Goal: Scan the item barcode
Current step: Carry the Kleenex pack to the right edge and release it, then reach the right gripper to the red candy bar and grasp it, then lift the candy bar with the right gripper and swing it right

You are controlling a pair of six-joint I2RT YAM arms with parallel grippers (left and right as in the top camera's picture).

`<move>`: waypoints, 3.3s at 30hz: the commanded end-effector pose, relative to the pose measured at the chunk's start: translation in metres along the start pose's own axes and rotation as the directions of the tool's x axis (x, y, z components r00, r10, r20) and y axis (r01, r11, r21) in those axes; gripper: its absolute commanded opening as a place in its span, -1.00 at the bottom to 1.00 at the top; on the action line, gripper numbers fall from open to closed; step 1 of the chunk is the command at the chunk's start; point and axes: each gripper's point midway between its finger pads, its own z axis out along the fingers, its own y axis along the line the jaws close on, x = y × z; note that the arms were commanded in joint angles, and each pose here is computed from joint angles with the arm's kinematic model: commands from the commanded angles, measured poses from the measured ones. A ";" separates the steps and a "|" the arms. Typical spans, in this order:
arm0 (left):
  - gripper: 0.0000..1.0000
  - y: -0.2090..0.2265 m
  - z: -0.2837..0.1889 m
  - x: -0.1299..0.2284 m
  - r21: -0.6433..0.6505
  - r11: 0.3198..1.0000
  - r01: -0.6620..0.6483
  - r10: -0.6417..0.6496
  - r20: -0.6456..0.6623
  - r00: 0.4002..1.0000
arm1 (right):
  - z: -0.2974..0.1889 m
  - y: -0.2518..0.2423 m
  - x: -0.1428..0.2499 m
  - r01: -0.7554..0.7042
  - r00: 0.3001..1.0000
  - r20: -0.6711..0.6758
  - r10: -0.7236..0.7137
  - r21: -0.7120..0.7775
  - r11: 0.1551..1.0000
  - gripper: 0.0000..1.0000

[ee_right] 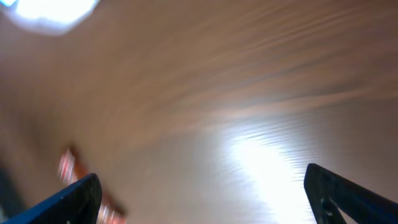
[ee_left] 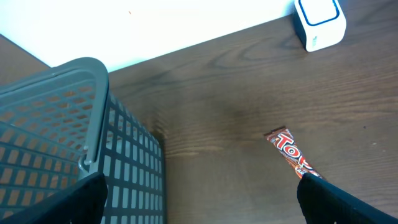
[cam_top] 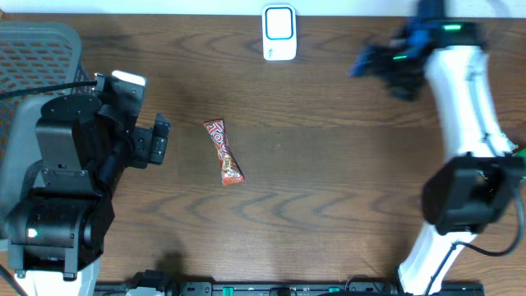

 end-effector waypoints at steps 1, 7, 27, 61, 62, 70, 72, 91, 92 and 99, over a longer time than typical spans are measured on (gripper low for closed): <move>0.96 0.000 0.000 0.002 0.002 1.000 0.004 -0.004 -0.004 1.000 | 0.041 0.059 0.054 0.209 0.968 -0.123 -0.217 -0.072 0.975 0.99; 0.96 0.000 0.000 0.001 0.002 1.000 0.004 -0.004 -0.004 1.000 | 0.095 0.111 0.124 0.419 0.892 -0.169 -0.419 -0.034 0.907 0.99; 0.96 0.000 0.000 0.001 0.002 1.000 0.004 -0.004 -0.004 1.000 | 0.189 0.166 0.212 0.715 0.695 0.031 -0.718 0.079 0.695 0.90; 0.96 0.000 0.000 0.001 0.002 1.000 0.004 -0.004 -0.004 1.000 | 0.205 0.191 0.248 0.570 0.750 -0.120 -0.650 -0.379 0.728 -0.98; 0.96 0.000 0.000 0.001 0.002 1.000 0.004 -0.004 -0.004 1.000 | 0.190 0.193 0.254 0.516 0.749 -0.167 -0.641 -0.461 0.722 -0.98; 0.96 0.000 0.000 0.001 0.002 1.000 0.004 -0.004 -0.004 1.000 | 0.061 0.199 0.237 0.102 0.692 -0.167 -0.703 -0.941 0.324 -0.98; 0.96 0.000 0.000 0.001 0.002 1.000 0.004 -0.004 -0.004 1.000 | 0.039 0.194 0.220 0.038 0.716 -0.130 -0.686 -0.974 0.224 -0.98; 0.96 0.000 0.000 0.001 0.002 1.000 0.004 -0.004 -0.004 1.000 | 0.036 0.169 0.174 -0.333 0.721 -0.560 -0.408 -0.797 0.504 -0.97; 0.96 0.000 0.000 0.001 0.002 1.000 0.004 -0.004 -0.004 1.000 | 0.036 0.168 0.174 -0.378 0.699 -0.609 -0.375 -0.760 0.529 -0.98; 0.96 0.000 0.000 0.001 0.002 1.000 0.004 -0.004 -0.004 1.000 | 0.034 0.159 0.168 -0.574 0.571 -0.799 -0.189 -0.553 0.603 -0.98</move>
